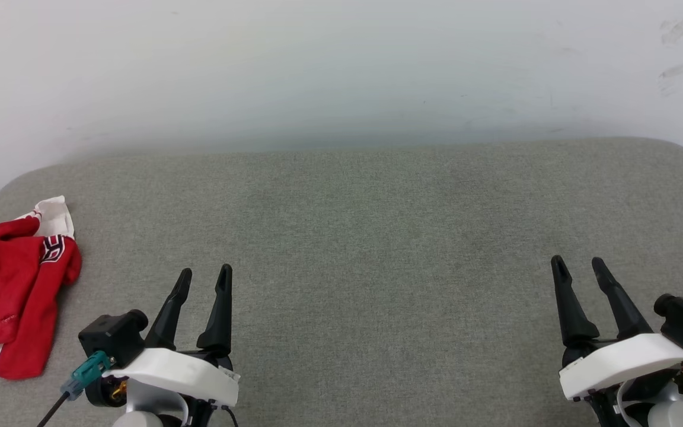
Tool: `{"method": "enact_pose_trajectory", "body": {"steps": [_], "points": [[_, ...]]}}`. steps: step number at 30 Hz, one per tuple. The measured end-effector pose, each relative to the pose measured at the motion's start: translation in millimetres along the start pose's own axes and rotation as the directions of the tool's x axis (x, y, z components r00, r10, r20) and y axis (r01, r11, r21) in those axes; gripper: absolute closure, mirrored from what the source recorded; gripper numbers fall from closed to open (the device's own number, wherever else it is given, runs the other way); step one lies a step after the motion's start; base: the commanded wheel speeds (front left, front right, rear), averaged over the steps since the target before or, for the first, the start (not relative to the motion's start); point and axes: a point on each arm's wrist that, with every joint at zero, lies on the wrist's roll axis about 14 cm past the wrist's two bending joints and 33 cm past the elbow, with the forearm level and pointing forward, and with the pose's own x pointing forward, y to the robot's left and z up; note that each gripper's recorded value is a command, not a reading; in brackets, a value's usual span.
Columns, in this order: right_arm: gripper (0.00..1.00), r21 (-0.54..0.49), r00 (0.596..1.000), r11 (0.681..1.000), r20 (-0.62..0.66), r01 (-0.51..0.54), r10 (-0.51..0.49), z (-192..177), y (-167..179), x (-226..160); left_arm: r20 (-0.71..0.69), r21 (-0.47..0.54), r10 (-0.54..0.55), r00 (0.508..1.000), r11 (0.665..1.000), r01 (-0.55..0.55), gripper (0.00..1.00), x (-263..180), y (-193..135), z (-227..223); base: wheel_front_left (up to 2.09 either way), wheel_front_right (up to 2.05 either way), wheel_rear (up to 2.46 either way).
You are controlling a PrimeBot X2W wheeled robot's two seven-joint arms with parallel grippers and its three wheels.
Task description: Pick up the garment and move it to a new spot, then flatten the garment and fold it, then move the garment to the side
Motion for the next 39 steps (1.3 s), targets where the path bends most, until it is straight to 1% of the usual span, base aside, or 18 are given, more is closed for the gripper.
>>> {"method": "enact_pose_trajectory", "body": {"steps": [10,17,28,39], "points": [[0.00,-0.112,1.000,0.994,0.000,0.007,-0.007,1,-1,-2,0.001,0.128,0.002,1.000,0.992,-0.002,0.00,-2,5,0,0.00,0.00,0.00],[0.00,-0.164,1.000,0.987,0.001,-0.001,0.001,2,3,-2,0.002,0.197,0.002,1.000,0.980,-0.003,0.00,-3,7,-1,0.00,0.00,0.00],[0.00,-0.237,1.000,0.972,0.008,0.001,0.001,4,3,-4,-0.009,0.273,-0.001,1.000,0.962,0.003,0.00,-5,8,-6,0.00,0.00,0.00],[0.00,-0.284,1.000,0.959,0.028,0.006,0.002,10,3,-6,-0.020,0.314,0.005,1.000,0.950,0.002,0.00,-6,11,-12,0.00,0.00,0.00]]}}
